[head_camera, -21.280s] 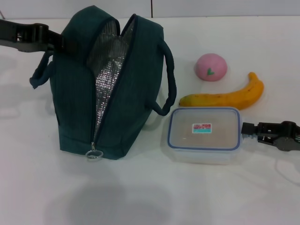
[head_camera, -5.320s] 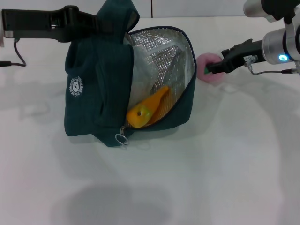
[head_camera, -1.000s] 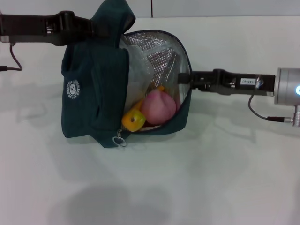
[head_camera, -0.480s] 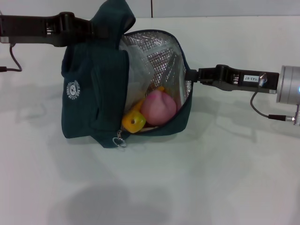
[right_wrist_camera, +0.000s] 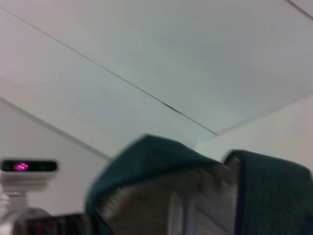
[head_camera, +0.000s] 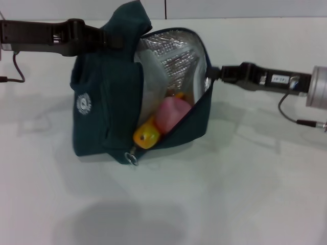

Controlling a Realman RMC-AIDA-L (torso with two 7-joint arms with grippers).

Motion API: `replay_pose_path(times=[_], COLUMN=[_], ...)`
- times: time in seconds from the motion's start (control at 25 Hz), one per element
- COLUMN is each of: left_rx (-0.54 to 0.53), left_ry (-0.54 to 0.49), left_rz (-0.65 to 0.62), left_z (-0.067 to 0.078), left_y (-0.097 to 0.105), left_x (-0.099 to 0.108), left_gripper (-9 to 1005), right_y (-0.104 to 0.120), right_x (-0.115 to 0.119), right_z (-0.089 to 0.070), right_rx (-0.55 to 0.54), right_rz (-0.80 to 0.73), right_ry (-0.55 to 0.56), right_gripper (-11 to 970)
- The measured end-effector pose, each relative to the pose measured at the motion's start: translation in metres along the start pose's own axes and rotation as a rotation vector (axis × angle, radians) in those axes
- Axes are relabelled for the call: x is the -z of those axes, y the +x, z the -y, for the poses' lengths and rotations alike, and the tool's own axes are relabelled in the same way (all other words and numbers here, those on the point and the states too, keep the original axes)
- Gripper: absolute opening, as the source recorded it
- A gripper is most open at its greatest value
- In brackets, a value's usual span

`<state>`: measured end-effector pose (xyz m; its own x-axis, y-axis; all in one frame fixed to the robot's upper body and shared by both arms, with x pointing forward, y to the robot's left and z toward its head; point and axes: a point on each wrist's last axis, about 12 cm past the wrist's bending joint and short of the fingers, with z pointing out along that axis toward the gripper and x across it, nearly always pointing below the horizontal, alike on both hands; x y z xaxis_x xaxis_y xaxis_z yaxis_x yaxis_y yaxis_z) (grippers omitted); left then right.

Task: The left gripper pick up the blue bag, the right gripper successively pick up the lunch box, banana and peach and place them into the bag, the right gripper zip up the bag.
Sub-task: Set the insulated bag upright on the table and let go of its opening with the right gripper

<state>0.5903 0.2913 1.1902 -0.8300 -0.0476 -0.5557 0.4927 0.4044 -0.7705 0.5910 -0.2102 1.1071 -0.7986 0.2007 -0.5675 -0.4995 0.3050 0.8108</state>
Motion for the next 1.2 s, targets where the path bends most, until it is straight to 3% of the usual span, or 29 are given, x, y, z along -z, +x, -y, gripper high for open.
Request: replay_pose_path(times=[0.36, 0.52, 0.68, 0.88, 1.2], left_rx=[0.028, 0.072, 0.114, 0.150, 0.156], left_ry=[0.099, 0.153, 0.149, 0.073, 0.064], left_rz=[-0.069, -0.088, -0.094, -0.088, -0.081], left_z=[0.015, 0.014, 0.006, -0.010, -0.014], left_y=[-0.003, 0.002, 0.011, 0.024, 0.029], left_x=[0.000, -0.007, -0.019, -0.033, -0.036], left_gripper=[35, 35, 35, 35, 35], right_y=[-0.026, -0.033, -0.032, -0.025, -0.022], right_x=[0.038, 0.053, 0.059, 0.058, 0.054], right_z=[-0.024, -0.031, -0.030, -0.024, -0.018], right_rx=[0.122, 0.144, 0.133, 0.117, 0.116], right_rz=[0.120, 0.137, 0.129, 0.100, 0.080], right_ry=[-0.152, -0.202, -0.201, -0.160, -0.113], right_gripper=[6, 6, 5, 5, 6])
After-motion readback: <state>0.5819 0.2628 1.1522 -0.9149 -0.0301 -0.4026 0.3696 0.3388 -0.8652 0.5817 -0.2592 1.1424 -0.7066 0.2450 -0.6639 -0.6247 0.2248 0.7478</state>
